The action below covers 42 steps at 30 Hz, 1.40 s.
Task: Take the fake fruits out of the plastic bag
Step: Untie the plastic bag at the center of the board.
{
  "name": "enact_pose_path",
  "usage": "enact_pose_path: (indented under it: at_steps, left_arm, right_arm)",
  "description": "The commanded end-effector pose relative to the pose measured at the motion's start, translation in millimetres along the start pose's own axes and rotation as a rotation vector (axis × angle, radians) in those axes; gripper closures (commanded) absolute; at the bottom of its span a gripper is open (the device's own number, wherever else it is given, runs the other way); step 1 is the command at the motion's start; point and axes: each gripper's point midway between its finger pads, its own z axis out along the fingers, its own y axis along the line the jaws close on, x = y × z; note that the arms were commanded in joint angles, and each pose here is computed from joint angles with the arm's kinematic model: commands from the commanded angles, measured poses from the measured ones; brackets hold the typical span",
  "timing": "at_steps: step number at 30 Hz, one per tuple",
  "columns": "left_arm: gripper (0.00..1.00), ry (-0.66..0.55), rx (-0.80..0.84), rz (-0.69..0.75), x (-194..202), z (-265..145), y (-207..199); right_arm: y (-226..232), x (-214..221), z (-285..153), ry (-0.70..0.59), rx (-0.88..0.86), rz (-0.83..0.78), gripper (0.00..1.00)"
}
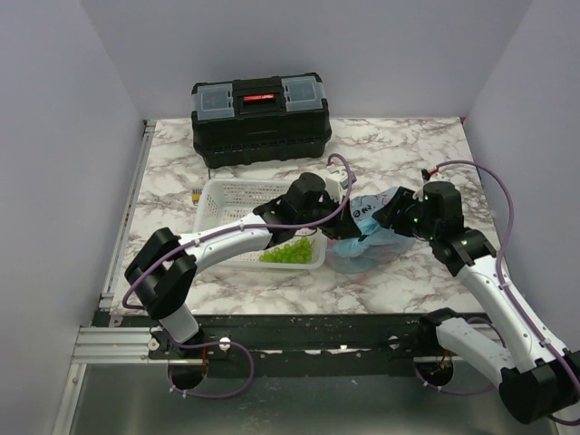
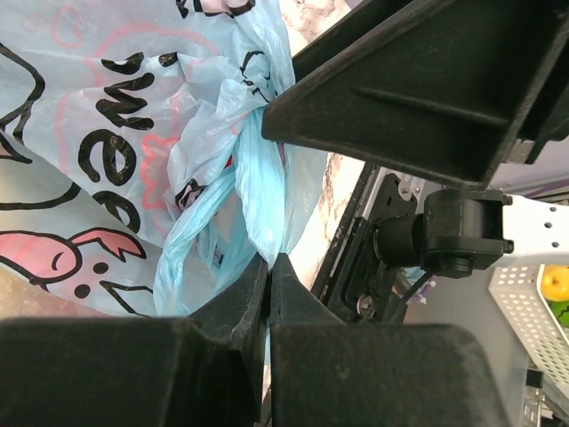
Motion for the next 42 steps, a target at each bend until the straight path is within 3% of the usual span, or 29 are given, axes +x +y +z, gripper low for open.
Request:
enact_pose_path:
  at_steps: [1,4,10,18,25,33,42]
  left_arm:
    - [1.00,-0.027,0.070,0.003,-16.8,-1.4,-16.8]
    - [1.00,-0.027,0.066,-0.001,-17.6,-1.8,-14.8]
    - [1.00,-0.037,0.068,-0.002,-22.1,-5.6,-15.2]
    - [1.00,-0.037,0.093,-0.021,-22.1,-6.5,-20.8]
    - [1.00,-0.044,0.094,-0.026,-20.6,-10.2,-22.0]
    - [1.00,-0.029,0.041,-0.022,-6.4,-14.1,-8.5]
    - [1.00,-0.029,-0.016,-0.001,6.2,-27.2,2.0]
  right_arm:
    - [4.6,7.4,3.3,0.013,-0.041,0.035,0.51]
    - [-3.7,10.5,3.0,0.017,0.000,0.041,0.57]
    - [-25.6,8.6,-2.0,-0.036,0.098,0.037,0.60]
    - [-33.1,11.9,6.1,-0.082,0.104,0.076,0.62]
    - [-38.3,11.3,17.0,-0.126,0.116,0.153,0.84]
    - [-64.4,-30.0,2.6,-0.298,0.303,0.146,0.99]
    - [-86.9,-84.7,-24.3,-0.455,0.551,0.081,0.99]
